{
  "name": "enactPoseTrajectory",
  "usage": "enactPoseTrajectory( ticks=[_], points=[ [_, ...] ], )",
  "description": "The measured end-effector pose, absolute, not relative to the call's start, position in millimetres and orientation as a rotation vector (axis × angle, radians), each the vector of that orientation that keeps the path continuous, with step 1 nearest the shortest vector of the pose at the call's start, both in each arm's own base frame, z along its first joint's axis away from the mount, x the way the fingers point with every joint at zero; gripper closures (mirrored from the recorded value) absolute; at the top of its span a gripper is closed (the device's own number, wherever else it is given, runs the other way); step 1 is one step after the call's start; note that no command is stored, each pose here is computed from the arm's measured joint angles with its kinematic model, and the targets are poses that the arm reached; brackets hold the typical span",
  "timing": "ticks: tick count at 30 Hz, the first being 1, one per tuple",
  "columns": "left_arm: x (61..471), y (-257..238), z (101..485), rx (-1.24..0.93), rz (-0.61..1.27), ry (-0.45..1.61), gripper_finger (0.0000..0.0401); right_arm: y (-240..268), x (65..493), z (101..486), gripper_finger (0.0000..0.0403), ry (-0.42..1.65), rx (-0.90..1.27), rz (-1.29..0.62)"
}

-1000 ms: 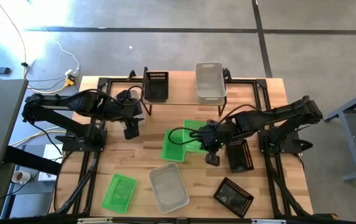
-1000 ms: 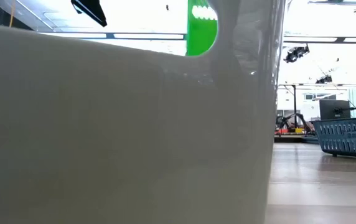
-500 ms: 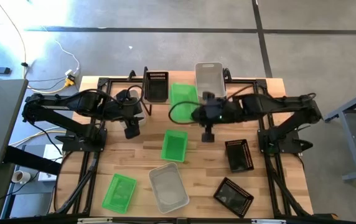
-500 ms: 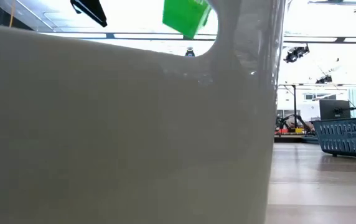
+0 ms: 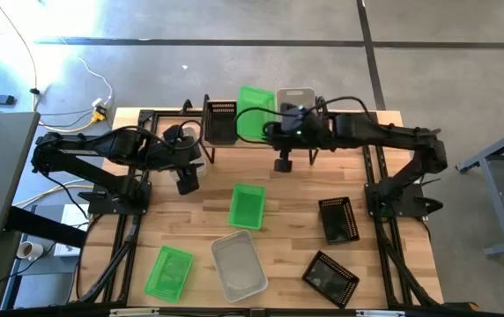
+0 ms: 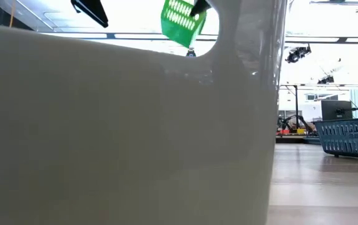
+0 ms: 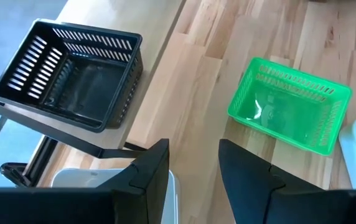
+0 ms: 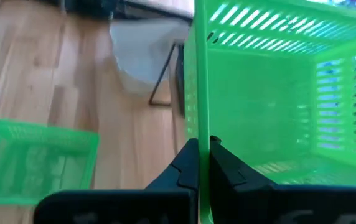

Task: Stack baskets on shelf by color
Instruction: Put the top right green bin on the shelf

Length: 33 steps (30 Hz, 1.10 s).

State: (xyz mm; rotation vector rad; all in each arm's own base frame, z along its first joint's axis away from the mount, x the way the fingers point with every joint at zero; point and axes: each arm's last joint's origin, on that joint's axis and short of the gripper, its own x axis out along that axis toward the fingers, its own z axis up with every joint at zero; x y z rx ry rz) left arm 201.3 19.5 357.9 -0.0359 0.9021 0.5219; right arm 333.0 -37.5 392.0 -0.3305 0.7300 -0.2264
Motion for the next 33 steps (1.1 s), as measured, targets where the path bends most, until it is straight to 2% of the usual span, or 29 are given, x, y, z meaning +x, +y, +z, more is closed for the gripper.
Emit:
enactPoseTrajectory(
  ticks=[13, 33],
  points=[
    [201.1, 19.3, 357.6, -0.06, 0.525, 0.901, 0.027, -57.4, 359.4, 336.3, 0.0403, 1.001, -0.31, -0.207],
    [201.0, 19.1, 357.4, -0.065, 0.521, 0.904, 0.027, -86.5, 370.9, 311.5, 0.0403, 1.078, -0.31, -0.235]
  ],
)
